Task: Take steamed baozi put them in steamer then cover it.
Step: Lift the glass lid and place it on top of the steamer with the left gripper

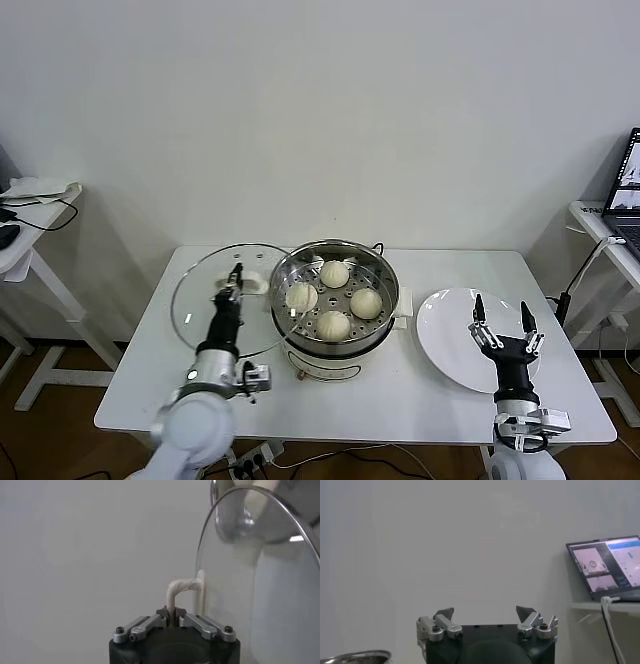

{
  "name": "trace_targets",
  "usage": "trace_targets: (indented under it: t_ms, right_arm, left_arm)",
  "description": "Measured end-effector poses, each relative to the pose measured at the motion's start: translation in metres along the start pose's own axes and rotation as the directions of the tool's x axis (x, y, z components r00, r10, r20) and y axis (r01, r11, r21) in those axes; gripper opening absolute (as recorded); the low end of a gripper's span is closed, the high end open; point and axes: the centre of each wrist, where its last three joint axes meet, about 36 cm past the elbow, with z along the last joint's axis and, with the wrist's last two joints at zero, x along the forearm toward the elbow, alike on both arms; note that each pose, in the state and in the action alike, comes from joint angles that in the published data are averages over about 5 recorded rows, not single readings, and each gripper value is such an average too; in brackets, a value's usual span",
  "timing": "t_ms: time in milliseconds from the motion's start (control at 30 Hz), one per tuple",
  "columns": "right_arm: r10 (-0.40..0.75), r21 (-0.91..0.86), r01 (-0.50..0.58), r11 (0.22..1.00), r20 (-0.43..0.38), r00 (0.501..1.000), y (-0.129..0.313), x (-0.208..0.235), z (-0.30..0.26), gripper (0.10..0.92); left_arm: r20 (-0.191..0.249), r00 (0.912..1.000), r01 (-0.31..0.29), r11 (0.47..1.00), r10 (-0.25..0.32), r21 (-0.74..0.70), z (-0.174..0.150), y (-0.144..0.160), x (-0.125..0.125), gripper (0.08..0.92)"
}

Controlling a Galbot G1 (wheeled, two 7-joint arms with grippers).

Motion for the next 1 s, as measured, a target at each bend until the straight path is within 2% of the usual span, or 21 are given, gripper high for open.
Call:
trace_targets:
  t_ms: [267, 533, 767, 1000]
  right_arm:
    - [0.008, 0.009, -0.008, 1.0, -0.001, 1.0, 0.0, 0.001, 0.004, 0.823]
    - [0.013, 0.018, -0.013, 1.0, -0.004, 1.0, -0.001, 0.001, 0.008, 0.823]
    - [0.016, 0.021, -0.016, 1.0, -0.005, 1.0, -0.002, -0.001, 0.01, 0.823]
    - [0.02, 0.024, -0.02, 1.0, -0.007, 1.0, -0.003, -0.001, 0.012, 0.823]
  left_arm:
    - [0.024, 0.9996, -0.016, 0.999, 0.015, 0.036, -0.049, 0.004, -0.016, 0.189]
    - [0.042, 0.9991, 0.004, 0.999, -0.006, 0.046, -0.089, 0.01, -0.03, 0.189]
    - [0.068, 0.9976, 0.01, 0.999, -0.013, 0.04, -0.116, 0.009, -0.037, 0.189]
    - [0.099, 0.995, -0.006, 1.0, 0.003, 0.026, -0.136, 0.001, -0.04, 0.189]
